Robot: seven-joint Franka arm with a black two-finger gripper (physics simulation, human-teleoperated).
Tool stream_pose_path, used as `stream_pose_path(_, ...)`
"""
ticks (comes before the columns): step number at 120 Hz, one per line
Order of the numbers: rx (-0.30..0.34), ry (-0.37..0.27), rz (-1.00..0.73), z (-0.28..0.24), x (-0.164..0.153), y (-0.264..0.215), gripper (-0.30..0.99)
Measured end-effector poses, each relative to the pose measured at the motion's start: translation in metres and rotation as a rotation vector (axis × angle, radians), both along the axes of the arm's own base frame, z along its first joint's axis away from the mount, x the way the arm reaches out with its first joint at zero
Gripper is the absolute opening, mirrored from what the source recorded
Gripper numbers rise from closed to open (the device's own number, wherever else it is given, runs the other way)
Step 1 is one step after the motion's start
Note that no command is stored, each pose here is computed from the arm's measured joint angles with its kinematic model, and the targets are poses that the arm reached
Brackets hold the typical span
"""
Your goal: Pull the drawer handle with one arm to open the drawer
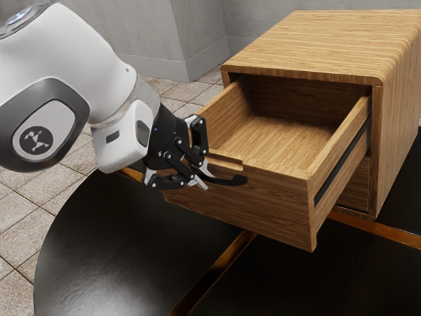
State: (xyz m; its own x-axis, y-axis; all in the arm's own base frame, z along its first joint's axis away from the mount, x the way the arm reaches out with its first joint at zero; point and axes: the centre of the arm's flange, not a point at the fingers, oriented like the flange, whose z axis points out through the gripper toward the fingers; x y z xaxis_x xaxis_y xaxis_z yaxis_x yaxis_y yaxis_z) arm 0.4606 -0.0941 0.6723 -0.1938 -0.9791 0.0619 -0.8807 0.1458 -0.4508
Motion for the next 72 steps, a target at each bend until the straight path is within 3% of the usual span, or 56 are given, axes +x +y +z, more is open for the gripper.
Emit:
stream_pose_path(46, -0.002, -0.004, -0.015, 0.012, -0.009, -0.022, 0.15)
stream_pose_path(66, -0.008, -0.063, -0.018, 0.110, -0.030, -0.027, 0.18)
stream_pose_path(72, 0.016, -0.071, 0.039, 0.159, -0.006, -0.024, 0.24)
